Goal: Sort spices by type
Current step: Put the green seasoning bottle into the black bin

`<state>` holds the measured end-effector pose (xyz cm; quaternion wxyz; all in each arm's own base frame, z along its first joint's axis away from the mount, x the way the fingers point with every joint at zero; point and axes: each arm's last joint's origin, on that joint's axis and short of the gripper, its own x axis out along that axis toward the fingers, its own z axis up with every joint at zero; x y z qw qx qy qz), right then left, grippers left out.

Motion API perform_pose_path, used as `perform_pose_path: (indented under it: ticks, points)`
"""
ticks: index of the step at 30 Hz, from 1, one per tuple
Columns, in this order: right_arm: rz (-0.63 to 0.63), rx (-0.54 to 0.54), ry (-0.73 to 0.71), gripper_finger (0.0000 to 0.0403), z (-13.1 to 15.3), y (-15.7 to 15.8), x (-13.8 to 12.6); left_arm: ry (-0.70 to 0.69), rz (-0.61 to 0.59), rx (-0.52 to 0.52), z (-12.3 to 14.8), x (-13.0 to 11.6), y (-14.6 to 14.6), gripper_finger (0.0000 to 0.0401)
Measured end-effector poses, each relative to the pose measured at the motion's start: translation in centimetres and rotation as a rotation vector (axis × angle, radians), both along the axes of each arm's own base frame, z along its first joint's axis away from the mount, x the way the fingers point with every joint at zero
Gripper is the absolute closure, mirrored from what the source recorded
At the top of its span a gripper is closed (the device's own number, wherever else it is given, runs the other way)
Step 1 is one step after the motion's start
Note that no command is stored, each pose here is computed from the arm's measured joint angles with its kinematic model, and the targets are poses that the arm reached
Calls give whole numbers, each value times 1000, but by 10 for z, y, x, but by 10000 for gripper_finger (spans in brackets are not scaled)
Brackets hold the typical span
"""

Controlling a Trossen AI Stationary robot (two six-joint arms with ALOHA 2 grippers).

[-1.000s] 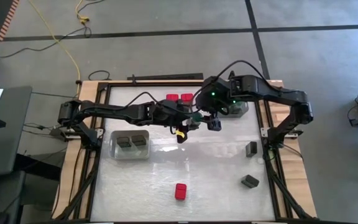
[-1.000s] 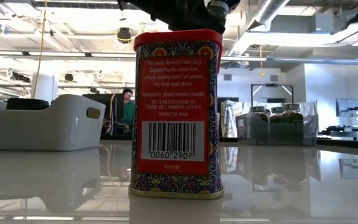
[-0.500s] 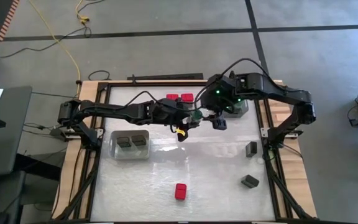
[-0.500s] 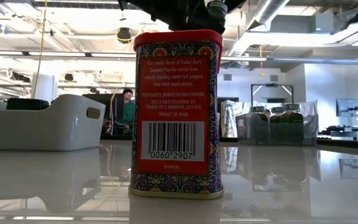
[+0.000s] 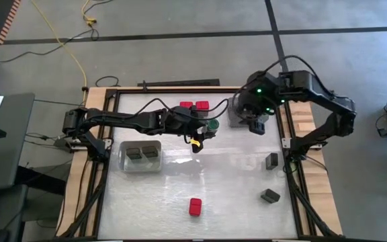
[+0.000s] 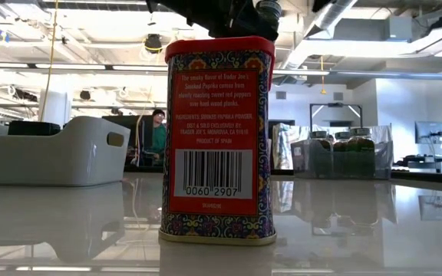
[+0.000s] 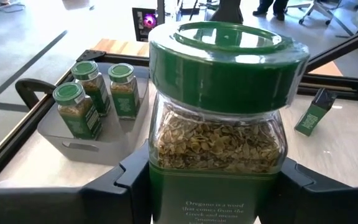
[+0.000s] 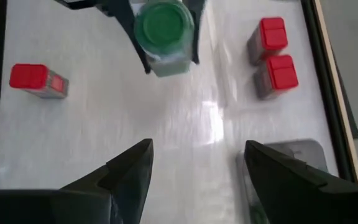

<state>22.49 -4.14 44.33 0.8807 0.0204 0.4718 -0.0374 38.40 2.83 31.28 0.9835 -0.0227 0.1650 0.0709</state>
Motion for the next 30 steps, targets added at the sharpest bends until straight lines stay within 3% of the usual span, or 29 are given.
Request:
perform_pose_path:
  ticks: [6,17,30]
  points:
    - [-9,4,23,117,4,2,-16,0,0,0,0,0,0,200]
    - [-60,32,34,116,3,1,-18,2,0,0,0,0,0,200]
    - [-70,68,221,116,-50,-2,-4,4,-1,1,0,0,0,200]
